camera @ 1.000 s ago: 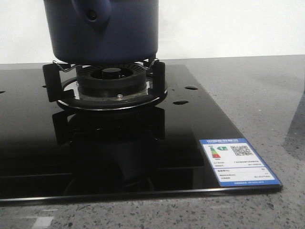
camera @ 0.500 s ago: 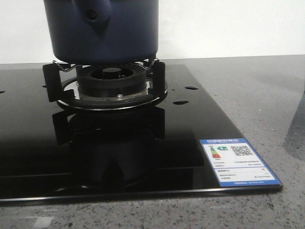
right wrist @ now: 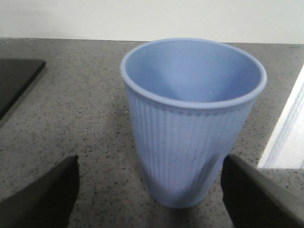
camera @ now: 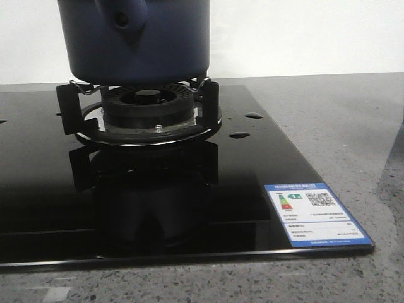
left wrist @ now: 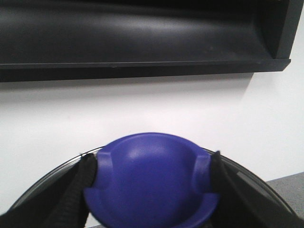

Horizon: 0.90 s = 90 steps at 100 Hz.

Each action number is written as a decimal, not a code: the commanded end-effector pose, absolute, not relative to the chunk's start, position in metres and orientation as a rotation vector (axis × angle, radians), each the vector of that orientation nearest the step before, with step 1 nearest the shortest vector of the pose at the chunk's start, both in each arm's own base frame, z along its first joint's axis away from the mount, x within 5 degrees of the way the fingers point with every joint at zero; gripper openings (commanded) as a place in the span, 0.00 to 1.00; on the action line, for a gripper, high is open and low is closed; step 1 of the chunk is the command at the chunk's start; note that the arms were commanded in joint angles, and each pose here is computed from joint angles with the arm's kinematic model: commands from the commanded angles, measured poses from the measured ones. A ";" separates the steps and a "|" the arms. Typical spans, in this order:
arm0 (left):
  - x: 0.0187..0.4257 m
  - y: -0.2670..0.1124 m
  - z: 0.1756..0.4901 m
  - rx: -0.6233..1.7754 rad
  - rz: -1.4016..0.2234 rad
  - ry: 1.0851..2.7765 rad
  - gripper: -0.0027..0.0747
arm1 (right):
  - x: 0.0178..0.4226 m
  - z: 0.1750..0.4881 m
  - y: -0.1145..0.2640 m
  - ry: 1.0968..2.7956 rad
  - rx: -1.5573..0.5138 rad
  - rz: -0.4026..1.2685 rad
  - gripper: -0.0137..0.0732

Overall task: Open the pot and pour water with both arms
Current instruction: 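Lift the blue cup with right gripper and carry it over the pot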

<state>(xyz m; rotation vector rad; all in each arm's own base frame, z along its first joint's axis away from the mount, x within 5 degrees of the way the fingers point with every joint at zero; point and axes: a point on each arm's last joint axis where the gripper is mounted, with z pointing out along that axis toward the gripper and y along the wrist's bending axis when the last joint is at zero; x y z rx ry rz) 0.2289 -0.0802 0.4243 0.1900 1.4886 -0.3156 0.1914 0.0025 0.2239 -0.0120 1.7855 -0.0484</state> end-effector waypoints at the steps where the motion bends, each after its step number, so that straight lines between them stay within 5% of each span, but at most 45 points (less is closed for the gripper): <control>1: 0.219 -0.073 0.451 0.139 -0.304 1.338 0.55 | 0.204 0.237 0.000 1.625 0.003 -0.084 0.80; 90: 0.219 -0.073 0.451 0.139 -0.304 1.338 0.55 | 0.254 0.225 -0.017 1.596 0.075 -0.171 0.80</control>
